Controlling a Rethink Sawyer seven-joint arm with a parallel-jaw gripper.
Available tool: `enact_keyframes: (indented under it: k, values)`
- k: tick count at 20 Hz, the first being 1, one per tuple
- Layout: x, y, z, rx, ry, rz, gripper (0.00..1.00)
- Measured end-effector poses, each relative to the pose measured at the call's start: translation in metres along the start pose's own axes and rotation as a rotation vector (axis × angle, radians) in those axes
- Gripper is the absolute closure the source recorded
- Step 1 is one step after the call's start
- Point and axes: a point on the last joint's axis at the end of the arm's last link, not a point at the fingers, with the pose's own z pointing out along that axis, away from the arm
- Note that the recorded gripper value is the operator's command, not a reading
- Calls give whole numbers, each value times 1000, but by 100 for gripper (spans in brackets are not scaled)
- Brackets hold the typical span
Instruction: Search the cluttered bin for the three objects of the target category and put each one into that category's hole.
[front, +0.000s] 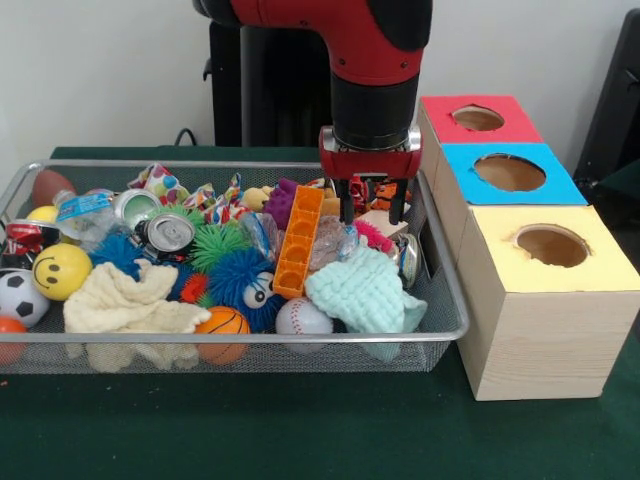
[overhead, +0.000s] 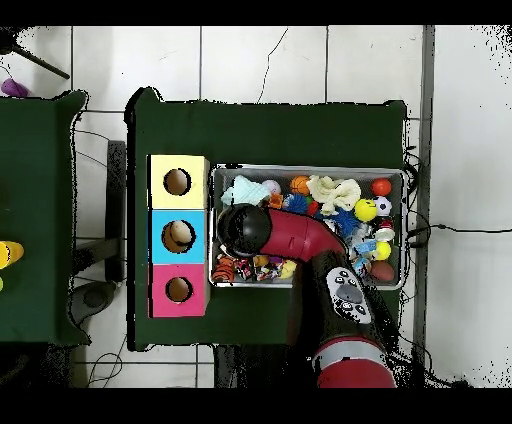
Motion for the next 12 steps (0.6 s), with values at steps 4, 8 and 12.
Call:
enact_keyframes:
  k: [4,8,12]
  values:
    - [0,-1,0,0,0,2,0]
    - [-2,-6,-4,0,-6,9,0]
    - [-7,-21,-23,3,-23,31,0]
